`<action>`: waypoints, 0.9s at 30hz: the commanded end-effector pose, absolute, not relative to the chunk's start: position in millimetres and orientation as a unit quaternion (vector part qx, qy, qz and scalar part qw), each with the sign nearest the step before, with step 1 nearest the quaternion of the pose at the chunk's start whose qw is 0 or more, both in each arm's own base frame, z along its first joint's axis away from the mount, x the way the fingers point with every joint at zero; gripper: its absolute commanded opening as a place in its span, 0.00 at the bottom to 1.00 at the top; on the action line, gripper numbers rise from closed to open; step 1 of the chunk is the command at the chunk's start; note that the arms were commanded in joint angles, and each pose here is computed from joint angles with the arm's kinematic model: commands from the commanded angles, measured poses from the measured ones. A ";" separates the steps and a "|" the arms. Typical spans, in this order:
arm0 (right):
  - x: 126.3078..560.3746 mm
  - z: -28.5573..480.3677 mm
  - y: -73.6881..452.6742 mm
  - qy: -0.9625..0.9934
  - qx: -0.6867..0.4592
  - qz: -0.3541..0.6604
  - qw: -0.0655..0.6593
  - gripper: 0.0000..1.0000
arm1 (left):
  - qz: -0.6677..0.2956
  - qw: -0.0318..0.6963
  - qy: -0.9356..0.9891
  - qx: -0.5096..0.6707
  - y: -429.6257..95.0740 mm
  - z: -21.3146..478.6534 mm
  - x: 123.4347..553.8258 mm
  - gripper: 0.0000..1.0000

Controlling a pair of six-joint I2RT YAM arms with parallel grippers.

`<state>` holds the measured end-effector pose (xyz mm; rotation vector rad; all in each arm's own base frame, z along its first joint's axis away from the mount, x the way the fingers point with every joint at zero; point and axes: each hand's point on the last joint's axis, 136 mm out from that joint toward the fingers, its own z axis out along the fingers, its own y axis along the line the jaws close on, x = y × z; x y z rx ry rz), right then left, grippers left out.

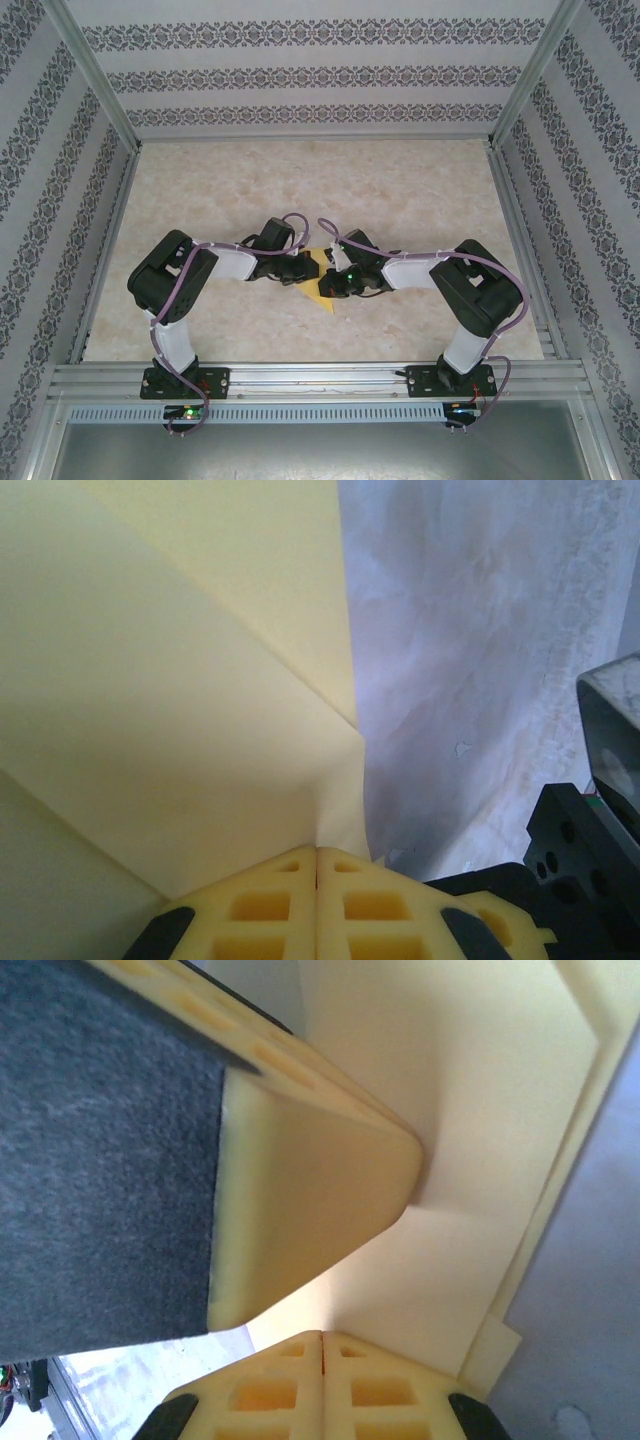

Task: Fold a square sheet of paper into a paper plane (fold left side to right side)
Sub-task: Fourth fold the wing at the center of the table.

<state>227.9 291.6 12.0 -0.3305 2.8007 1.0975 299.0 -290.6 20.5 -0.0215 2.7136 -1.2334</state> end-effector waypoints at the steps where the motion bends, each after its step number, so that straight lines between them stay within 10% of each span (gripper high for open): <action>1: 186.8 -51.1 231.7 0.971 -0.075 0.224 -0.030 0.00 | -0.369 0.097 0.924 -0.030 -268.7 4.3 317.4 0.06; 27: 177.2 -50.7 244.5 0.962 -0.076 0.257 -0.043 0.00 | -0.331 0.153 0.930 -0.050 -219.2 0.5 387.0 0.06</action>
